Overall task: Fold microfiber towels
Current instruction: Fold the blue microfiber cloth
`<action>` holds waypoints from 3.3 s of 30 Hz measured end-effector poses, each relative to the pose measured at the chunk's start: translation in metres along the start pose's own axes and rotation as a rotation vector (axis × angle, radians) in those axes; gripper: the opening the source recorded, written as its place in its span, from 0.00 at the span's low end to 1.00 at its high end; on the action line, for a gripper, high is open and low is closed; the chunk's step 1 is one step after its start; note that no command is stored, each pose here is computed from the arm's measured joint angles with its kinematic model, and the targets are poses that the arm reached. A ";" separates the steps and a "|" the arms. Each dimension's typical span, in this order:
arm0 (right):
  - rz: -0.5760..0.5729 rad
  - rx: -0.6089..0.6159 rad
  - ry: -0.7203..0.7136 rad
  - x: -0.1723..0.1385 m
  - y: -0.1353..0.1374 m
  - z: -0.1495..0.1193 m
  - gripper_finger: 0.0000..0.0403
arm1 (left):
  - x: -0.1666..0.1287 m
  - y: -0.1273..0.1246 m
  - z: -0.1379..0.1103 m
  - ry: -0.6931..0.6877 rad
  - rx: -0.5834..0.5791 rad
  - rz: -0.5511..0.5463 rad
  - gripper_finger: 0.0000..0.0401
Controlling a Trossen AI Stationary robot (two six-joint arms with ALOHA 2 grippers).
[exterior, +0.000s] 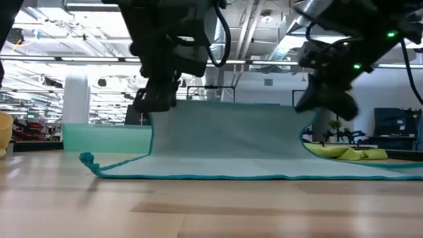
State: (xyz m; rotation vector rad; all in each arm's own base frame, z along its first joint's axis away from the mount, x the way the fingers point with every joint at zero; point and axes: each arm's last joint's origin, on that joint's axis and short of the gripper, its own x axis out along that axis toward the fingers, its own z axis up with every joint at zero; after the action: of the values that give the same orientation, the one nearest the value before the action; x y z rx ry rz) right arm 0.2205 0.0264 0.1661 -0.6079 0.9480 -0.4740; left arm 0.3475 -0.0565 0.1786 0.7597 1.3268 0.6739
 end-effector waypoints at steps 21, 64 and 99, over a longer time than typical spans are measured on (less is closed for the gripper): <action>0.709 -0.077 -0.130 -0.060 0.079 -0.015 0.04 | -0.069 -0.094 0.001 -0.353 -0.086 -0.748 0.00; 0.867 0.016 -0.263 -0.077 0.069 -0.003 0.41 | -0.089 -0.075 0.002 -0.081 -0.158 -0.956 0.26; 0.894 -0.090 0.129 -0.054 0.093 -0.014 0.07 | -0.060 -0.093 -0.002 -0.249 -0.175 -0.855 0.14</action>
State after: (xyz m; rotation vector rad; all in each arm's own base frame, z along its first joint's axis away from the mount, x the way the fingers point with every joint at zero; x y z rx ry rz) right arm 0.1909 0.1247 0.1306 -0.1855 1.2562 0.3341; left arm 0.3387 -0.1598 0.1389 0.0833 1.1954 0.0019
